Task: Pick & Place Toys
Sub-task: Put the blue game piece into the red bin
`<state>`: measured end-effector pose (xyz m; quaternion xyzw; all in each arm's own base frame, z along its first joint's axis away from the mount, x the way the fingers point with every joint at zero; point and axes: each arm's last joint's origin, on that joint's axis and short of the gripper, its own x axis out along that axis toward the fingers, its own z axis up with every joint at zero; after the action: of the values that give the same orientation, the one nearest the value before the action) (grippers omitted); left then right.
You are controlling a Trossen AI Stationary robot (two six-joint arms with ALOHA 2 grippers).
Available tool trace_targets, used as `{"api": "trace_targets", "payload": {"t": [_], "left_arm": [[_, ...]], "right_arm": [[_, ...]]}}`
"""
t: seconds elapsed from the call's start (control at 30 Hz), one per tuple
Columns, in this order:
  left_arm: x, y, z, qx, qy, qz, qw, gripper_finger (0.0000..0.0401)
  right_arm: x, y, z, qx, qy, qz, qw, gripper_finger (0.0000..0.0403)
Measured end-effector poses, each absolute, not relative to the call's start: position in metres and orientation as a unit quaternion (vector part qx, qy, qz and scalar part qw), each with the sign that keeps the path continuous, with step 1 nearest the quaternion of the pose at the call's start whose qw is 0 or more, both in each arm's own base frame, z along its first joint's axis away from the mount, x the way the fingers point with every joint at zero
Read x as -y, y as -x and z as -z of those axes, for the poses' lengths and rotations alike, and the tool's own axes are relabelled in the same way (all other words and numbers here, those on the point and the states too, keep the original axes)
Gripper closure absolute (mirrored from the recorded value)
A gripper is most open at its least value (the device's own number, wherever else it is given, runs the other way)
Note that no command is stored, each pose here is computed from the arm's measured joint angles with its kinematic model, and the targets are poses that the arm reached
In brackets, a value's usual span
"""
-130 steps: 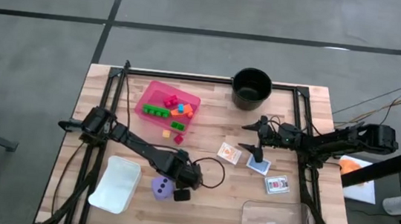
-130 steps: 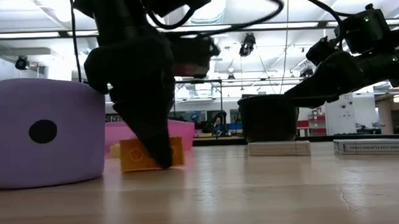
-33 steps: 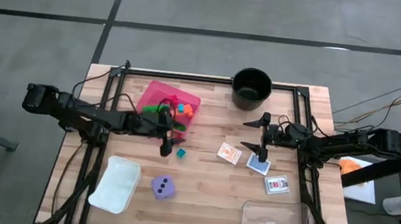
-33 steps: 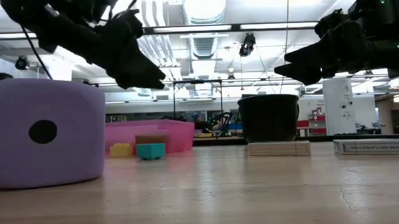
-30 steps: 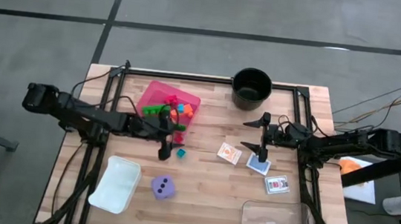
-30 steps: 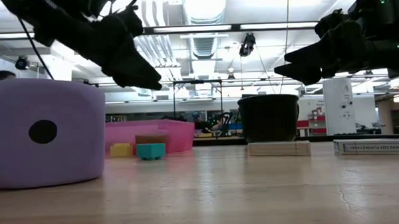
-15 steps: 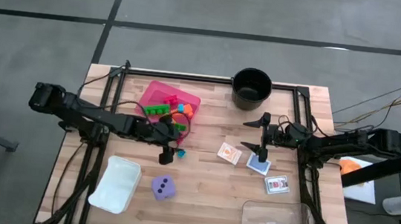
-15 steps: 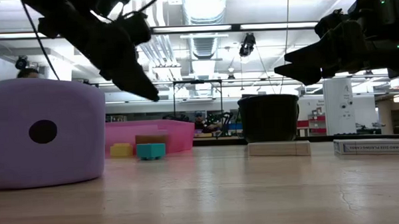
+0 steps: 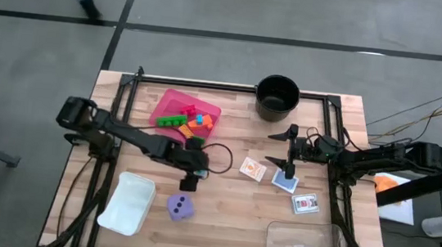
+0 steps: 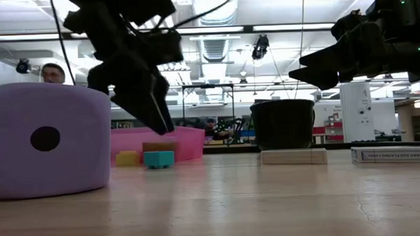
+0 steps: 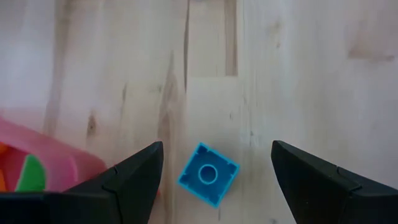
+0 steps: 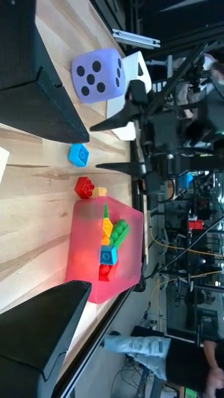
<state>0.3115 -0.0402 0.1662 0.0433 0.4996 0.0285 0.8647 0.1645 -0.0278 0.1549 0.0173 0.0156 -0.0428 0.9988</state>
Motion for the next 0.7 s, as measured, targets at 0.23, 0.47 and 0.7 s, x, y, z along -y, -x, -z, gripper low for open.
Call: {"api": "trace_targets", "payload": {"t": [0.23,0.47,0.7], "left_arm": [[0.041,-0.320,-0.155,-0.540,-0.062,-0.022,0.839,0.0098],[0.040,-0.315,-0.153,-0.562,-0.081,-0.028,0.823,0.0098],[0.035,-0.315,-0.152,-0.563,-0.079,-0.033,0.822,0.0098]], "right_arm": [[0.028,-0.164,-0.154,-0.018,-0.018,0.042,0.999,0.0025],[0.028,-0.165,-0.154,-0.018,-0.018,0.041,0.999,0.0025],[0.028,-0.165,-0.155,-0.018,-0.018,0.041,0.999,0.0025]]}}
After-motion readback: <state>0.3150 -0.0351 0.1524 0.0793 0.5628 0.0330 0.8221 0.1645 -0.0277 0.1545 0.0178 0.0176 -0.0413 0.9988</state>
